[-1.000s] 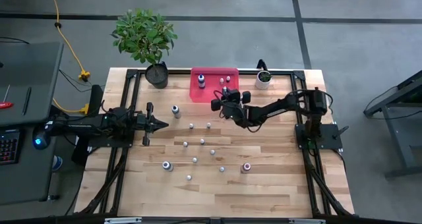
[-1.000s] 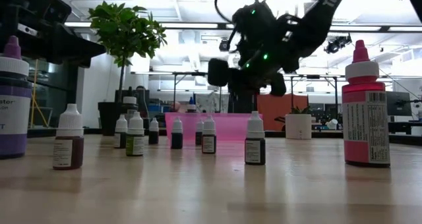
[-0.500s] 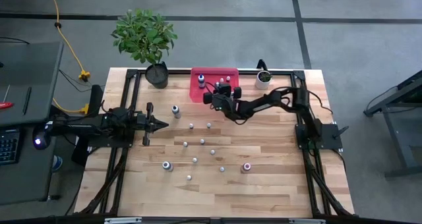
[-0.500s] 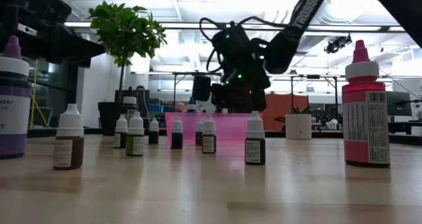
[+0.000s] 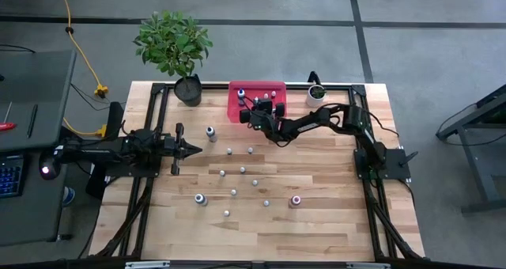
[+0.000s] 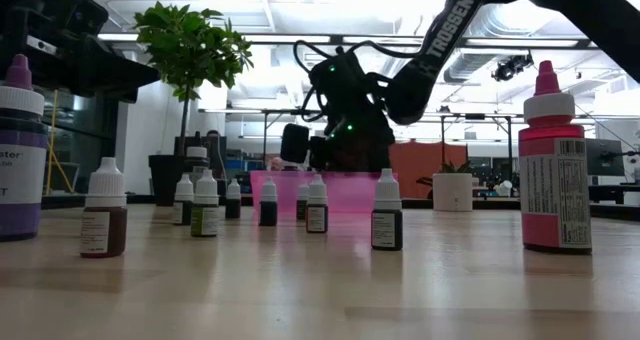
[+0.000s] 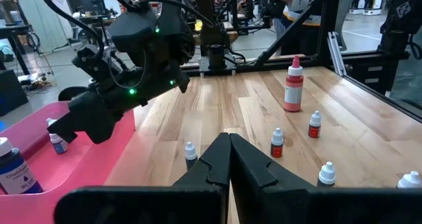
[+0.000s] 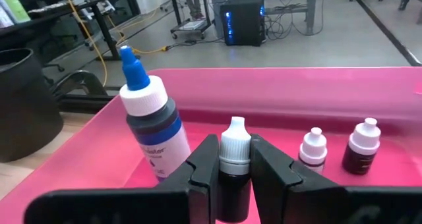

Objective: Pick & Place food coloring
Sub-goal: Put the small black food coloring bottle into the red bin, then put the small red food coloring bottle into the red bin

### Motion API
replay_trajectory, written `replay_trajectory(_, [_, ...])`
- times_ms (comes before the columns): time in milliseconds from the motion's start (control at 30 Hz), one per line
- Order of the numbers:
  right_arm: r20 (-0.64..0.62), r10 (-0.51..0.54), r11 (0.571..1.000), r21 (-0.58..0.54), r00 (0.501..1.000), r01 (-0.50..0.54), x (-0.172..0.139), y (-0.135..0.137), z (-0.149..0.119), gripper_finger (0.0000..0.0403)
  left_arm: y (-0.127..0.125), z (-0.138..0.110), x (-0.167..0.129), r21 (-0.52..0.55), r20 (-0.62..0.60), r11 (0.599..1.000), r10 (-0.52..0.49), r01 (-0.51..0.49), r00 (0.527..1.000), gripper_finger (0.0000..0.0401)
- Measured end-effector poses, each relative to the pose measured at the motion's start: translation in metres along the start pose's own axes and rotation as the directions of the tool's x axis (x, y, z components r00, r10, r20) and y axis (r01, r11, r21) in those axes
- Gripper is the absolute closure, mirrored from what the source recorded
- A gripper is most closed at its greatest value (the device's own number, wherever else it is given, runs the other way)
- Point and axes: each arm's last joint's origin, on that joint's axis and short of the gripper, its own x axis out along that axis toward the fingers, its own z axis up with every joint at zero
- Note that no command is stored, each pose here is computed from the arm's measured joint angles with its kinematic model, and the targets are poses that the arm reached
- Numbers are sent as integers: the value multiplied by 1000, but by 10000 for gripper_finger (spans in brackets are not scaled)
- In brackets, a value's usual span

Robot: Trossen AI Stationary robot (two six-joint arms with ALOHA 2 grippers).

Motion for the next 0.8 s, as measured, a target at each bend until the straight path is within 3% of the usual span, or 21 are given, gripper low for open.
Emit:
replay_trajectory(467, [15, -34, 998, -50, 999, 35, 2, -3, 0, 346, 0, 0, 0, 0, 0, 1000, 0, 0, 1000, 401])
replay_trajectory(667, [25, -52, 997, -52, 998, 53, 2, -4, -1, 290, 0, 0, 0, 0, 0, 1000, 0, 0, 1000, 401])
replay_trajectory(800, [25, -52, 997, -52, 998, 53, 2, -4, -1, 278, 0, 0, 0, 0, 0, 1000, 0, 0, 1000, 401])
